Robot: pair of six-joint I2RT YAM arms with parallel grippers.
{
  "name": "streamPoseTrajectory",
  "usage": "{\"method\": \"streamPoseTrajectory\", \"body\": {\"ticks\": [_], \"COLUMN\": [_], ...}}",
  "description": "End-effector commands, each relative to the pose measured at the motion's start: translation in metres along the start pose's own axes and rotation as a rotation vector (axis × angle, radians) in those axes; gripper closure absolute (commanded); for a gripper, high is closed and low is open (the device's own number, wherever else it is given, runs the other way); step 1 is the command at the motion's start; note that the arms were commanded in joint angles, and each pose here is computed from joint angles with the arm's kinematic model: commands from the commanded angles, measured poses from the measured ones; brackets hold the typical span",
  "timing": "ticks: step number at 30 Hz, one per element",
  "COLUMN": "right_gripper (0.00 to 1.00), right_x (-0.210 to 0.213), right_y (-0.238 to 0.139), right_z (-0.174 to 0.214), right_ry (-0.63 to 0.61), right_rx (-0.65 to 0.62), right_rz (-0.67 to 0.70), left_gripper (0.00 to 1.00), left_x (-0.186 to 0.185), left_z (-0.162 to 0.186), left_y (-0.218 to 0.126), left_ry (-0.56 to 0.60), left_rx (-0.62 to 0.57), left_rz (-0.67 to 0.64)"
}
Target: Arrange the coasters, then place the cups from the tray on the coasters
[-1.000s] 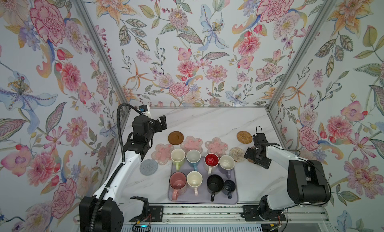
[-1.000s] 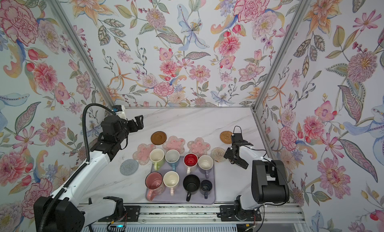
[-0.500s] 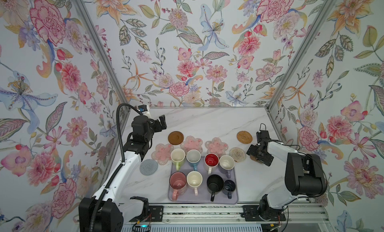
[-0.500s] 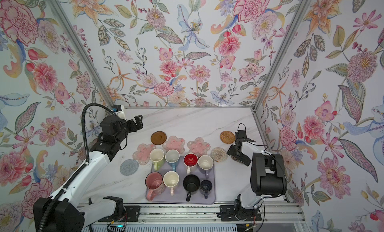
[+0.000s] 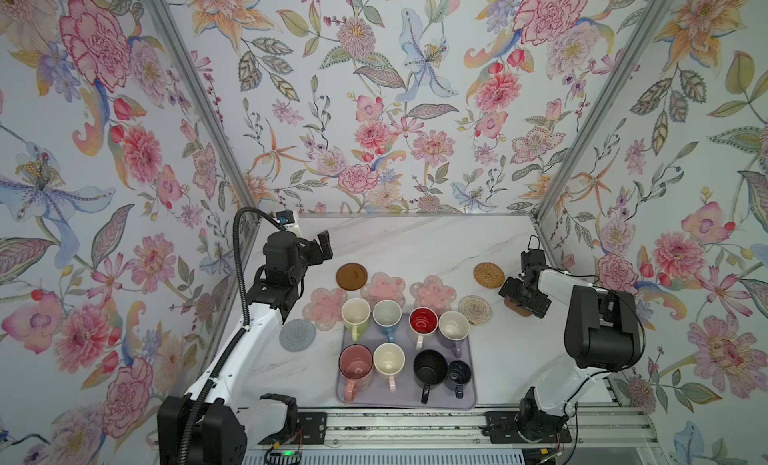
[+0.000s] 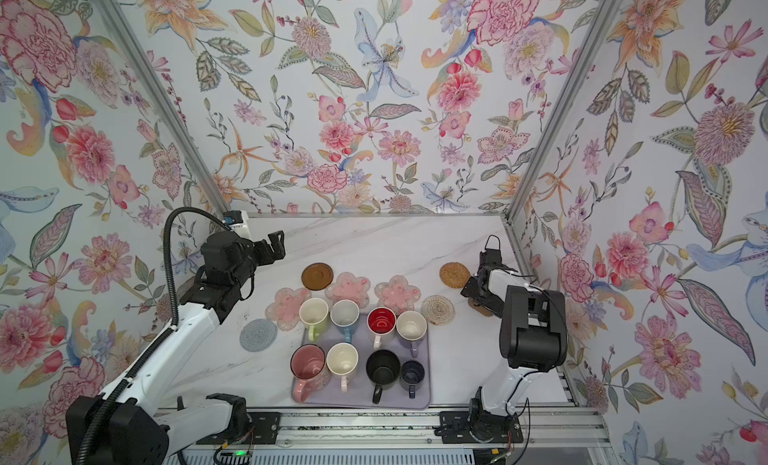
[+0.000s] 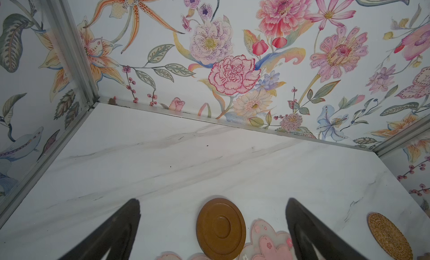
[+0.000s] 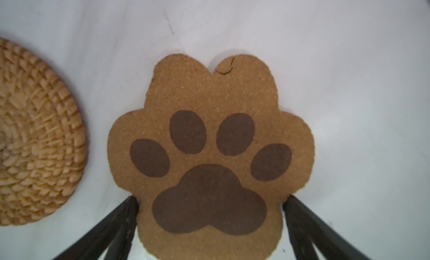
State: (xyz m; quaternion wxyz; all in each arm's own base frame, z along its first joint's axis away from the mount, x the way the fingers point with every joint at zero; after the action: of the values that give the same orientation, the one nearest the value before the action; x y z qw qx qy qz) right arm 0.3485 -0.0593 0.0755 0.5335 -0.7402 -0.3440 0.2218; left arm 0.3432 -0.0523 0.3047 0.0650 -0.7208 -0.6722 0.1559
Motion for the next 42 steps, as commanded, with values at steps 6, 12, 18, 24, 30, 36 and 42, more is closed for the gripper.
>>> {"method": "streamPoseTrajectory", "body": {"ticks": [6, 12, 18, 24, 30, 36, 42], "right_gripper": [0.04, 0.04, 0.06, 0.06, 0.05, 0.02, 0.01], "right_x": [0.002, 0.010, 0.020, 0.024, 0.031, 0.050, 0.059], "right_y": [0.017, 0.021, 0.025, 0.026, -0.017, -0.072, -0.066], "right_z": [-0.017, -0.035, -0.050, -0.061, -0.085, -0.090, -0.066], "right_ry": [-0.038, -0.060, -0.110, -0.149, -0.130, -0.134, -0.179], "right_rx": [0.026, 0.010, 0.010, -0.003, -0.108, -0.202, -0.153], "right_rz": [0.020, 0.003, -0.006, 0.014, -0.036, -0.121, -0.108], "left_gripper": [0.01, 0.01, 0.01, 0.01, 0.01, 0.01, 0.01], "left_x": [0.001, 0.001, 0.002, 0.002, 0.002, 0.002, 0.001], "left_z": [-0.007, -0.006, -0.005, -0.005, -0.003, -0.004, -0.005], "left_y": [-0.006, -0.005, -0.004, -0.003, -0.002, -0.002, -0.002], "left_ry": [0.033, 0.037, 0.040, 0.042, 0.046, 0.046, 0.048], "left_rx": [-0.012, -0.008, -0.004, -0.001, 0.006, 0.008, 0.008], "left_rz": [-0.022, -0.026, -0.028, -0.031, -0.031, -0.032, -0.025]}}
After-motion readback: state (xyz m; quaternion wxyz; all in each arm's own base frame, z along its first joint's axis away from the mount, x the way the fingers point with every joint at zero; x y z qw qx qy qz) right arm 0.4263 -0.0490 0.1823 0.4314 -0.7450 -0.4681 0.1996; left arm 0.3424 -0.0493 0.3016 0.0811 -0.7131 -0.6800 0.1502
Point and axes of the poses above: each gripper's point midway between its finger pads, its own y axis out along the fingers, its own x axis along the line the jaws close on, z = x × y, the point moved 6 cm from there along -y, back along the fingers, and after that the axes turned 6 degrees about y, right-handed, at the moved point
